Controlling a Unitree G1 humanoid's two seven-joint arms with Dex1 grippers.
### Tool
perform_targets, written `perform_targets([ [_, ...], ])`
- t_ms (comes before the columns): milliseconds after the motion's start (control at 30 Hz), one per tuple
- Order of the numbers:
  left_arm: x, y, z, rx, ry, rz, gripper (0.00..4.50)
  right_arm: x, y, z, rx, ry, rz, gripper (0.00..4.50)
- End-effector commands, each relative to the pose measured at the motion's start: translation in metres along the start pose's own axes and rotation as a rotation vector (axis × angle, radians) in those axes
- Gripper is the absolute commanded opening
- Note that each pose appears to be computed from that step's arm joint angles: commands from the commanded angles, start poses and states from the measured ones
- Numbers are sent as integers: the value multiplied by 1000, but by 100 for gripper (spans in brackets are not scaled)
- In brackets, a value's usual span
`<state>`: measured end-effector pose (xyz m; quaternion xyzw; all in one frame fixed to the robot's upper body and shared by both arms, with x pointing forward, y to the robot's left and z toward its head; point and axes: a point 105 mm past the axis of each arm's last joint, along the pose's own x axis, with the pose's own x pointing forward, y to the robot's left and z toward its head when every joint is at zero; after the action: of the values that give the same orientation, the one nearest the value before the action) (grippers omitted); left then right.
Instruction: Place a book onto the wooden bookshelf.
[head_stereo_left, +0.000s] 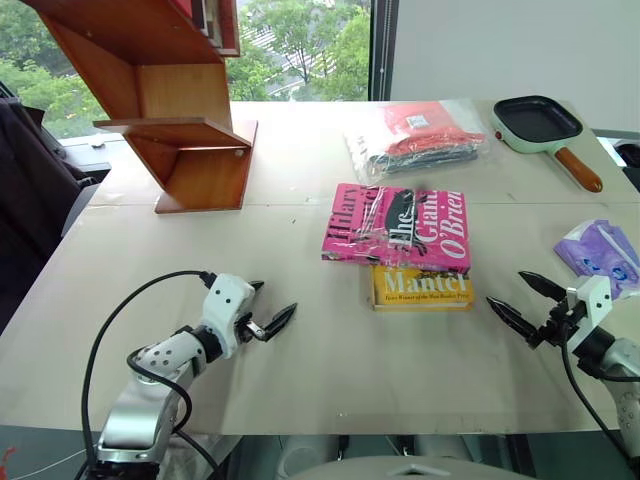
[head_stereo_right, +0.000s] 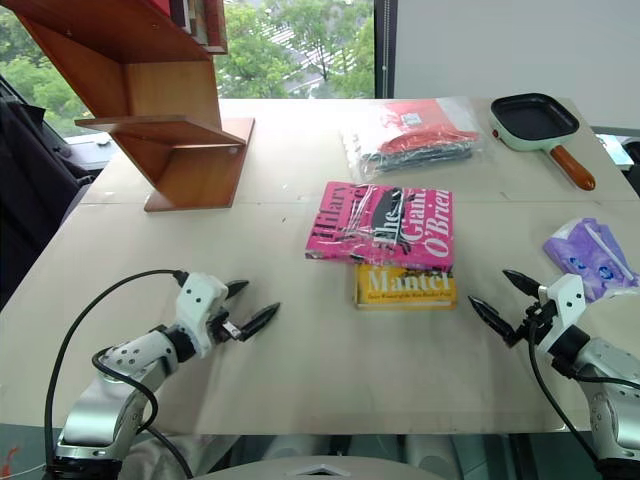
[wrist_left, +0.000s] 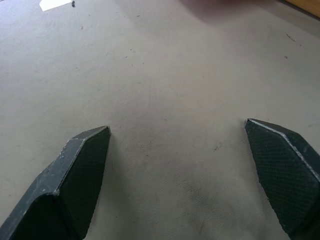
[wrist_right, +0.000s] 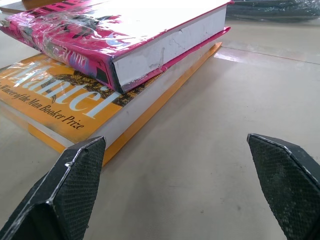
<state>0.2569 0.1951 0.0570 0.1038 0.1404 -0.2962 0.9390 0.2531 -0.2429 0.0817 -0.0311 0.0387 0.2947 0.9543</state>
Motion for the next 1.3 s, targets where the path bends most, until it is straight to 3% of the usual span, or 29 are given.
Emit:
perform_targets([
  [33,1,-15,-9,-62,19,-61,443,-3,-8,12,-47,-31,-14,450],
  [867,-3,-20,4,-80,-17,-145,443,-4,-14,7,-64,21,-111,450],
  [1100,-6,-37,28,-250,-123,-278,443,3,-27,20,-106,14,-113,450],
  [1300,-4,-54,30,-330,-128,-320,443,0,-25,25,-124,18,-83,450],
])
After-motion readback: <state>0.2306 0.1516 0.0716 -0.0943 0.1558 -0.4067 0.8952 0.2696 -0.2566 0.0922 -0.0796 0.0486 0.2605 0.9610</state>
